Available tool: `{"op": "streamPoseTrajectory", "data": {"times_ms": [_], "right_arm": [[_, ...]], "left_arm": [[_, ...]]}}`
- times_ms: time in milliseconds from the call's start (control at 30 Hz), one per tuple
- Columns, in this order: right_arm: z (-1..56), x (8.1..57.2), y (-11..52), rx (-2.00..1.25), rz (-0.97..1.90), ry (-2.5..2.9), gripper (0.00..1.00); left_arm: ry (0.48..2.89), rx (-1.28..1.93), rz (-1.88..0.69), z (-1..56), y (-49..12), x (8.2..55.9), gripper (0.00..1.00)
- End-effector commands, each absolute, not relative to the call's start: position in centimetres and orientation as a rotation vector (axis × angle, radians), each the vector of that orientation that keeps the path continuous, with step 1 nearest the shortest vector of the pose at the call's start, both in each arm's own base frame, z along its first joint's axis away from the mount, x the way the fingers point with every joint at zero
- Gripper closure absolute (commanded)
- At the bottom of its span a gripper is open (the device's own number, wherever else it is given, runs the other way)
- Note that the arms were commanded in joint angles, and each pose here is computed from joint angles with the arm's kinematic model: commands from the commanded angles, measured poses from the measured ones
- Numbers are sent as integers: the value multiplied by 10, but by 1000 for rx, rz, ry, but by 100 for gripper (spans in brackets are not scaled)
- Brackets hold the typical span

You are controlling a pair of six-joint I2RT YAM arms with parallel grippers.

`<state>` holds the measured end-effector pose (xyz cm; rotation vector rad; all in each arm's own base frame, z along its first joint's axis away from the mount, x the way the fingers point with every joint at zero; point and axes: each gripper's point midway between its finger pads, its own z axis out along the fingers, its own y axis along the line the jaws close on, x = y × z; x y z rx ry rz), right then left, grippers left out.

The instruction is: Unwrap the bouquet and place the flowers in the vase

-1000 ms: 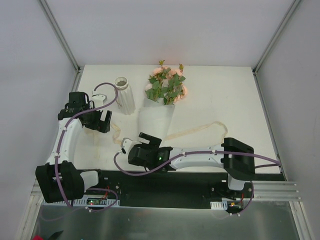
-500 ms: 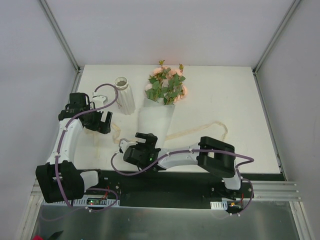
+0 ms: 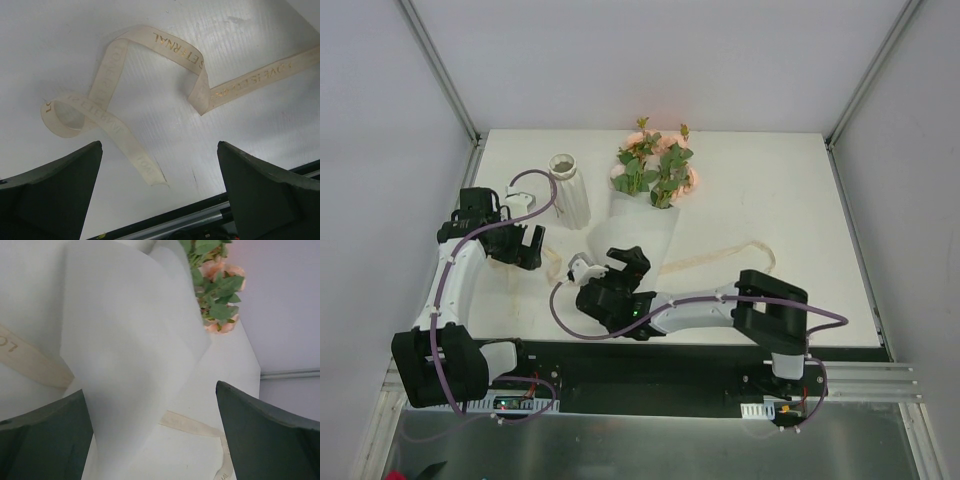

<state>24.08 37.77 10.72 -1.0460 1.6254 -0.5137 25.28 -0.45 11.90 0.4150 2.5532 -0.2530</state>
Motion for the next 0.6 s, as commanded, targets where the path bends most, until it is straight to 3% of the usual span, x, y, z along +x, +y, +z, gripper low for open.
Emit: {"op": "streamPoseTrajectory", "data": {"times_ms": [0,233,567], "right_arm": [[184,233,357,-710,-409,1605,0],[205,221,304,-469,-381,1645,1],[236,200,172,-125,-465,1712,0]], "left_arm": [[2535,429,-253,124,-4,250,1],[2515,441,-245,130,-4,253,1],[2477,475,-217,143,-2,256,1]]}}
